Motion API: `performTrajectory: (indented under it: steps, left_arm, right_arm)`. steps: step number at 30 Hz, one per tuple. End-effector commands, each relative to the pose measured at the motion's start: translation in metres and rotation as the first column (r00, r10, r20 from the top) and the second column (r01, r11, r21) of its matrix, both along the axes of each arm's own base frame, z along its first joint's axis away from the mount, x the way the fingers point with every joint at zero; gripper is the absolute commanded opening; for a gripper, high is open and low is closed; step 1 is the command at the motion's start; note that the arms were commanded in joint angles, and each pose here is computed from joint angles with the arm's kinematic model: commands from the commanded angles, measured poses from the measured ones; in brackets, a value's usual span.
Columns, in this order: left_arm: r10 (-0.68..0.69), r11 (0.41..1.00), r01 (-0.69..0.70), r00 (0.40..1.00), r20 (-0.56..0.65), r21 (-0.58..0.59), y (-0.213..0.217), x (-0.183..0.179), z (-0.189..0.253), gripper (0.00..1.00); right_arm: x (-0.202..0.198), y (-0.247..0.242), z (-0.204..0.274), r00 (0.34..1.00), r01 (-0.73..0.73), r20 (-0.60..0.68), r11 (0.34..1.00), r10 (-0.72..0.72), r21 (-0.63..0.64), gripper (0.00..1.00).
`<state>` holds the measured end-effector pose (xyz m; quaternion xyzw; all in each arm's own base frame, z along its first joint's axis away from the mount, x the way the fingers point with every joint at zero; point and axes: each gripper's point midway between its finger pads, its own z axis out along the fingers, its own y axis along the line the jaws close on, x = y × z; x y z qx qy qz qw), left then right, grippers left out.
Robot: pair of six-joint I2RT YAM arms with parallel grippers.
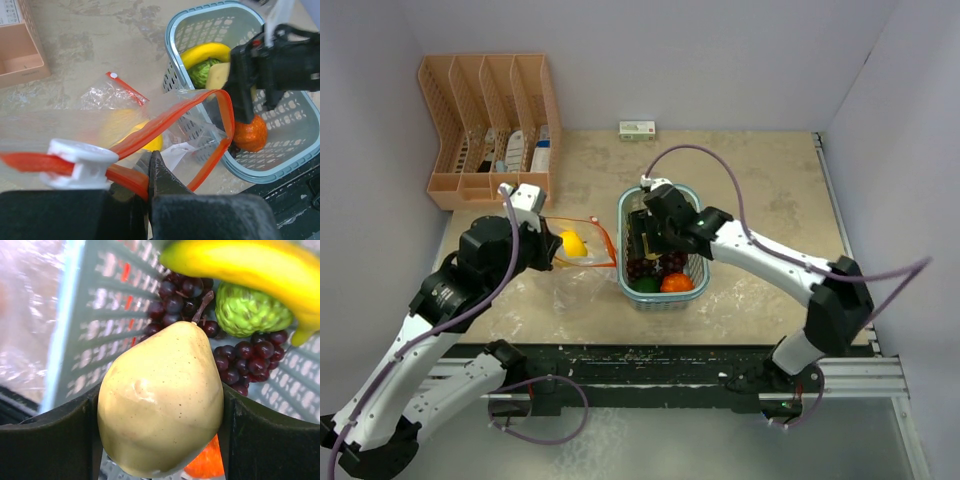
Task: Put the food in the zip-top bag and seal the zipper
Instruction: Pick up the fake fruit from the bin, then place the fake fruit in the zipper food storage bag.
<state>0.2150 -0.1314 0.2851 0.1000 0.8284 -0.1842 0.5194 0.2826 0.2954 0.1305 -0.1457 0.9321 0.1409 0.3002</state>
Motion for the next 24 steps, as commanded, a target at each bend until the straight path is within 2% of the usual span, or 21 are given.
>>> performTrajectory:
  steps: [1, 4, 7, 11, 14, 18, 22, 24]
  left_arm:
    - [0.006, 0.999, -0.003, 0.998, 0.067, -0.054, -0.005, 0.009, 0.029, 0.0]
    - [-0.001, 0.999, 0.004, 0.999, 0.054, -0.048, -0.011, 0.015, 0.024, 0.0]
    - [-0.013, 0.999, 0.015, 0.999, 0.033, -0.047, -0.018, 0.021, 0.018, 0.0]
    - [-0.034, 0.997, 0.035, 0.999, 0.011, -0.065, -0.03, 0.029, 0.014, 0.0]
    - [-0.054, 0.995, 0.054, 0.999, 0.003, -0.087, -0.039, 0.033, 0.016, 0.0]
    - [-0.073, 0.992, 0.073, 0.997, 0.0, -0.104, -0.046, 0.035, 0.018, 0.0]
    - [-0.102, 0.987, 0.101, 0.995, -0.006, -0.123, -0.052, 0.032, 0.021, 0.0]
    - [-0.108, 0.986, 0.107, 0.994, -0.004, -0.13, -0.052, 0.03, 0.022, 0.0]
  right_arm:
    - [-0.004, -0.001, 0.093, 0.985, -0.056, 0.172, 0.987, 0.029, 0.153, 0.43]
    - [-0.022, 0.008, 0.151, 0.937, -0.234, 0.322, 0.931, 0.138, 0.282, 0.43]
    - [-0.055, 0.021, 0.197, 0.861, -0.44, 0.438, 0.811, 0.259, 0.385, 0.42]
    - [-0.085, 0.034, 0.228, 0.776, -0.601, 0.521, 0.668, 0.357, 0.438, 0.42]
    - [-0.094, 0.05, 0.233, 0.737, -0.662, 0.546, 0.59, 0.398, 0.463, 0.41]
    - [-0.09, 0.078, 0.222, 0.729, -0.677, 0.539, 0.564, 0.423, 0.473, 0.41]
    - [-0.073, 0.096, 0.206, 0.758, -0.644, 0.512, 0.593, 0.405, 0.484, 0.41]
    - [-0.061, 0.102, 0.19, 0.783, -0.612, 0.475, 0.631, 0.401, 0.477, 0.41]
